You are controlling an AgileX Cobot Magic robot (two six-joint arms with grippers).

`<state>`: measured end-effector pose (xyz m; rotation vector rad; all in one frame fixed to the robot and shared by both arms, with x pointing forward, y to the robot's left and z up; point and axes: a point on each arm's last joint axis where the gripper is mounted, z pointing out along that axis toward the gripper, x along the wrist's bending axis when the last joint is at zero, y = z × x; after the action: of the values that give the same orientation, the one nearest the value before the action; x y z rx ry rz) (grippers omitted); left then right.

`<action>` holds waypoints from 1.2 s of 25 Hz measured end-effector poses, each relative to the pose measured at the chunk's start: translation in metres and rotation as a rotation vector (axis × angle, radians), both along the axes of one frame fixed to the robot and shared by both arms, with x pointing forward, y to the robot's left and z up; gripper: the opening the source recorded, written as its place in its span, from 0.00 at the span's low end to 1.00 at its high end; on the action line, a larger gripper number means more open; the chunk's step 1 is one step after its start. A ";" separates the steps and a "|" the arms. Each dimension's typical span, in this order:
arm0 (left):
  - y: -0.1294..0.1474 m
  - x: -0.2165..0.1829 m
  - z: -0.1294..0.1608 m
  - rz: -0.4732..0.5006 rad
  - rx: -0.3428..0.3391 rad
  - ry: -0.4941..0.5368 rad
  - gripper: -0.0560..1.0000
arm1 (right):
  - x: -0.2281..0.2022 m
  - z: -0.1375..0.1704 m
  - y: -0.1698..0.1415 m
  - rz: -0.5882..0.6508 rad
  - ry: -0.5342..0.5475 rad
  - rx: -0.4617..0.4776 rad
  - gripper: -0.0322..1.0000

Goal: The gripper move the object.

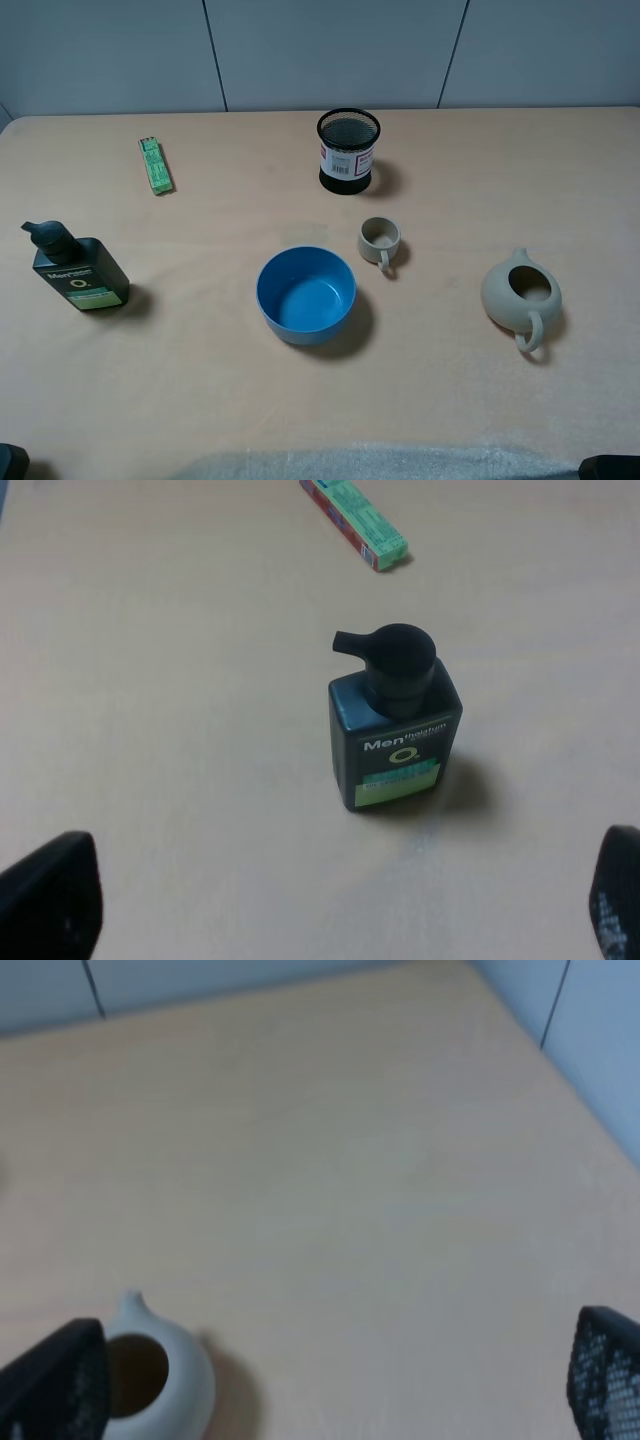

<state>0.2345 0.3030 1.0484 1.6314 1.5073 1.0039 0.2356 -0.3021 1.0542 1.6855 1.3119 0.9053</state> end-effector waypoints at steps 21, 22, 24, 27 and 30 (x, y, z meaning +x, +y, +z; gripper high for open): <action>0.000 0.000 0.000 0.002 0.003 0.000 0.99 | 0.000 -0.001 0.001 0.036 -0.004 0.008 0.70; 0.000 0.000 0.000 0.002 0.003 0.000 0.99 | 0.000 -0.001 0.001 0.036 -0.004 0.008 0.70; 0.000 0.000 0.000 0.002 0.003 0.000 0.99 | 0.000 -0.001 0.001 0.036 -0.004 0.008 0.70; 0.000 0.000 0.000 0.002 0.003 0.000 0.99 | 0.000 -0.001 0.001 0.036 -0.004 0.008 0.70; 0.000 0.000 0.000 0.002 0.003 0.000 0.99 | 0.000 0.000 0.001 0.036 -0.005 0.008 0.70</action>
<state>0.2345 0.3033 1.0485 1.6323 1.5084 1.0079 0.2352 -0.3013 1.0538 1.6699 1.3410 0.9361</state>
